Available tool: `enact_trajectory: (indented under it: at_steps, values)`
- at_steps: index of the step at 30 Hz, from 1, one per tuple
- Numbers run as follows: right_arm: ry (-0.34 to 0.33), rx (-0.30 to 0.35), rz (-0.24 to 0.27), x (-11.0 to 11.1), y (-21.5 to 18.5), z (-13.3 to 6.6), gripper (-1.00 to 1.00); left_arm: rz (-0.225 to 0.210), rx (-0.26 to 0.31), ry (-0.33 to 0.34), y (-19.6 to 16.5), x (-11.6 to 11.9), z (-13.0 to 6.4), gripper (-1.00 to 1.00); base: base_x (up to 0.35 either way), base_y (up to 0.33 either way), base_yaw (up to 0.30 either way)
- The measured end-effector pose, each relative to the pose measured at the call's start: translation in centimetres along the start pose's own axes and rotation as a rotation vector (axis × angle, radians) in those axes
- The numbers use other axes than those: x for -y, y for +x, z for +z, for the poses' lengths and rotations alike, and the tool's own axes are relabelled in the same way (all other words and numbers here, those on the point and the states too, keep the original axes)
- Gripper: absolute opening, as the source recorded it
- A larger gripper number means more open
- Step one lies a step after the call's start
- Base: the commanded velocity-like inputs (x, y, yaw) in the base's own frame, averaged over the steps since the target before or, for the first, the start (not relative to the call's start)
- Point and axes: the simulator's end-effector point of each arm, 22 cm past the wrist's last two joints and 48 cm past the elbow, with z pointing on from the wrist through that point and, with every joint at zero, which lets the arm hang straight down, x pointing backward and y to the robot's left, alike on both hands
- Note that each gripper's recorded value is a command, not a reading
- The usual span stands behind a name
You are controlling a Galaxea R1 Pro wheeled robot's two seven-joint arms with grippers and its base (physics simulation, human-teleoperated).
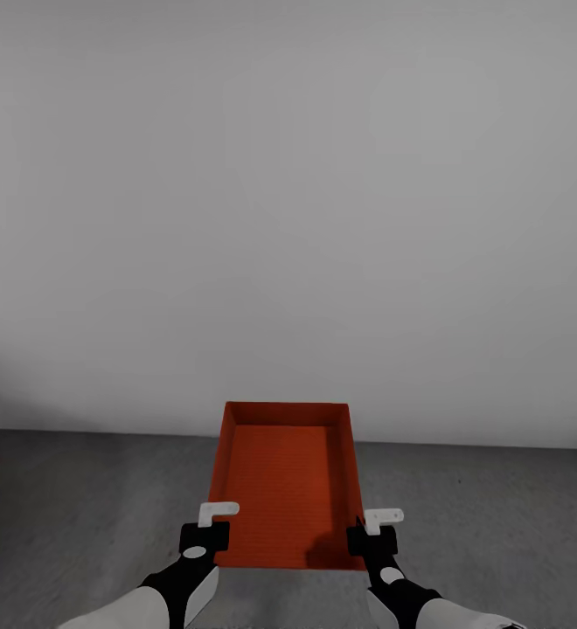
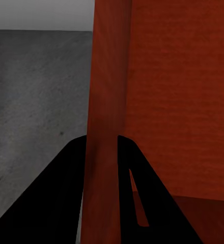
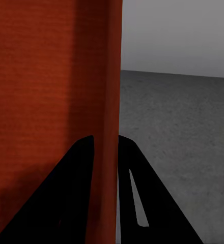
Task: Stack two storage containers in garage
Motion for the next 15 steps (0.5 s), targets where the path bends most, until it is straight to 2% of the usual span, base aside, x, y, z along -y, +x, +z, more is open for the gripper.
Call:
enact_trajectory:
  at_steps: [15]
  values:
    - [-0.001, -0.024, -0.001, -0.1, 1.3, 0.3, -1.00, 0.004, -0.024, 0.001, 1.3, 0.1, 0.4, -1.00, 0.000, 0.000, 0.000]
